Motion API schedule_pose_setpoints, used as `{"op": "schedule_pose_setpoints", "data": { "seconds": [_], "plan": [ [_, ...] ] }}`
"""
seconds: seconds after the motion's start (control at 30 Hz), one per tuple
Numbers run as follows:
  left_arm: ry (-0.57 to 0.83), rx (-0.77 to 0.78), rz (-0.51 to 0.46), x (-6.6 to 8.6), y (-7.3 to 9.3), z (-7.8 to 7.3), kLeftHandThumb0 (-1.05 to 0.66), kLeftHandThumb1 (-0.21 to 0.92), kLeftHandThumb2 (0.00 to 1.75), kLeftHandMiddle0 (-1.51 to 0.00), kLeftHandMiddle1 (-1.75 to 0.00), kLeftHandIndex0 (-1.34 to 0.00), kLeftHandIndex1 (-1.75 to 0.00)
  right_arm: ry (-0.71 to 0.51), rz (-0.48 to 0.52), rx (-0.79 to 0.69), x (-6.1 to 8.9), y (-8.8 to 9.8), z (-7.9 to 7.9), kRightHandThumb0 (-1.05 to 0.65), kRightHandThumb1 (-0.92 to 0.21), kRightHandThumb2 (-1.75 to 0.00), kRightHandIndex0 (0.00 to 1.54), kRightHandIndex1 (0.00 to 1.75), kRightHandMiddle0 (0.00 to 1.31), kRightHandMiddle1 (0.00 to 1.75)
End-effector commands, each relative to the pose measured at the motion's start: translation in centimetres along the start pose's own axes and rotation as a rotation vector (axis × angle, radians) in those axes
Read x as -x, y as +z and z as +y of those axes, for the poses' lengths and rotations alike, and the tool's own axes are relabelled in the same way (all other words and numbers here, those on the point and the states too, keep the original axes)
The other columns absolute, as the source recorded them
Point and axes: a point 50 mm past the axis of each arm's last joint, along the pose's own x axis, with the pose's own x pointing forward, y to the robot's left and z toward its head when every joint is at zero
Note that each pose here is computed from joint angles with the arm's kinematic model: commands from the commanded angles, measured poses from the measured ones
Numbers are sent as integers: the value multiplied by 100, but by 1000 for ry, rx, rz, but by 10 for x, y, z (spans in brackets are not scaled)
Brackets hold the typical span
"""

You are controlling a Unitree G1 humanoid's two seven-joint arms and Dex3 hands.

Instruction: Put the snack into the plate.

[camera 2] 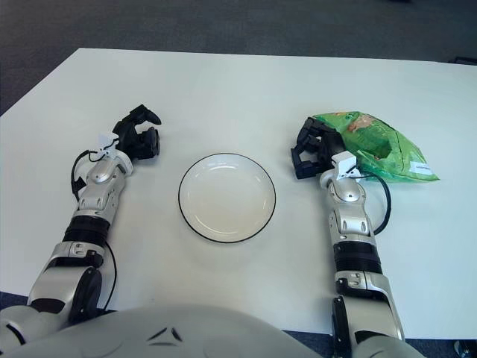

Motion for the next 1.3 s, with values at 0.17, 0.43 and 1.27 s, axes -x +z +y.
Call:
{"op": "schedule_pose_setpoints", "data": {
  "seconds": [0.17,0.43,1.27],
  "plan": [
    [12,35,137,16,-33,-1,-46,38,123,-115,-175,-56,-175,58,138,-22,16,-25,8,0,13,-170,95,138,87,175],
    [8,33,136,14,-34,-2,-45,40,122,-115,-175,-55,-175,-17,-5,11,17,7,-1,0,17,-174,97,142,89,175],
    [17,37,134,12,-36,-5,-45,39,123,-114,-175,-55,-175,-96,-537,568,53,116,-19,0,14,-174,95,149,83,175]
  ]
}}
